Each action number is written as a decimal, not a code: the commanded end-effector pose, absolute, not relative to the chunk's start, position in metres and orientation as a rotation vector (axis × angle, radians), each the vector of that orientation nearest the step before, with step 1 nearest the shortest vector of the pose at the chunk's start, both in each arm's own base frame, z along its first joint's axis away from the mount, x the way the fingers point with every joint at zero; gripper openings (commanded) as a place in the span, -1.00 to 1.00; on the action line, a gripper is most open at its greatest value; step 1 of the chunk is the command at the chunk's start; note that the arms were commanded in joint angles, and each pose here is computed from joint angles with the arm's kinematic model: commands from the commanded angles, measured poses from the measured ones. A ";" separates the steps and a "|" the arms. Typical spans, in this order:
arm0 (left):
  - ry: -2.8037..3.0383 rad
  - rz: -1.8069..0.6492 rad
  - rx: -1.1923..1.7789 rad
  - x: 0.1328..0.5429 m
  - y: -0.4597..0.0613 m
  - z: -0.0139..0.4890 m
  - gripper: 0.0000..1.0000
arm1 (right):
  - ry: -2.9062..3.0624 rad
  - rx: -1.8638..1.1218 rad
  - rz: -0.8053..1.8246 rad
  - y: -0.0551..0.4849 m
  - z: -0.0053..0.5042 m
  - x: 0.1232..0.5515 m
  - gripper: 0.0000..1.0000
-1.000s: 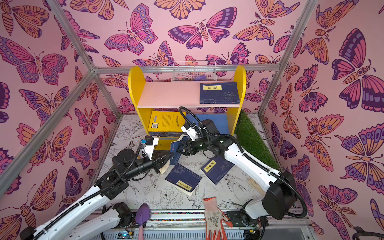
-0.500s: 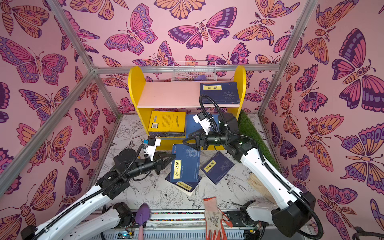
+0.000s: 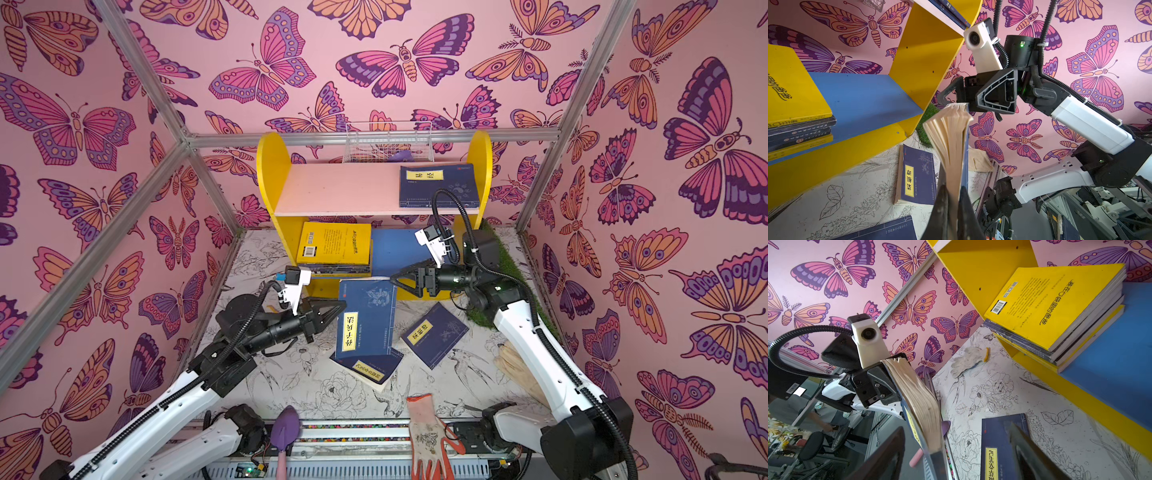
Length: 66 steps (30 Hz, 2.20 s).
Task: Stacking books/files
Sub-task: Pick up the book from the book.
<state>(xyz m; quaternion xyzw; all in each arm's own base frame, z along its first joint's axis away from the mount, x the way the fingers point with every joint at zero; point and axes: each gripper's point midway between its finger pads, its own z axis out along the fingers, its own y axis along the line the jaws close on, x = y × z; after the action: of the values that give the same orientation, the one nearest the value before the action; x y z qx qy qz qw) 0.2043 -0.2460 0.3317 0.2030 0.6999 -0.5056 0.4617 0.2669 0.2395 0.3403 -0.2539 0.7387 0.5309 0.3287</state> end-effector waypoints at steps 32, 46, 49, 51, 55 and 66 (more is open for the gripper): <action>1.584 -1.249 0.403 0.232 -0.243 0.366 -1.00 | 1.873 -0.790 1.641 0.269 0.359 0.211 -1.00; 1.811 -0.977 -0.140 0.289 -0.187 0.291 0.98 | 1.581 -0.585 1.226 0.239 0.515 0.252 -1.00; 1.877 -0.967 -0.143 0.290 -0.189 0.278 0.98 | 1.472 -0.266 1.116 0.208 0.564 0.286 -1.00; 1.933 -0.955 -0.154 0.293 -0.192 0.269 0.98 | 1.394 0.007 1.109 0.181 0.586 0.307 -1.00; 1.983 -0.952 -0.142 0.298 -0.200 0.260 0.98 | 1.260 0.371 1.139 0.143 0.599 0.334 -1.00; 1.997 -0.945 -0.074 0.296 -0.214 0.259 0.98 | 1.195 0.936 1.291 0.128 0.553 0.391 -1.00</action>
<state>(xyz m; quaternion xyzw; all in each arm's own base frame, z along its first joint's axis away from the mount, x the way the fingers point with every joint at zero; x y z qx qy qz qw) 0.2971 -0.2134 0.2535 -0.0389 0.8100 -0.3860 0.4397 0.3893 0.1388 0.5380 0.3215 0.5676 0.4975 0.5718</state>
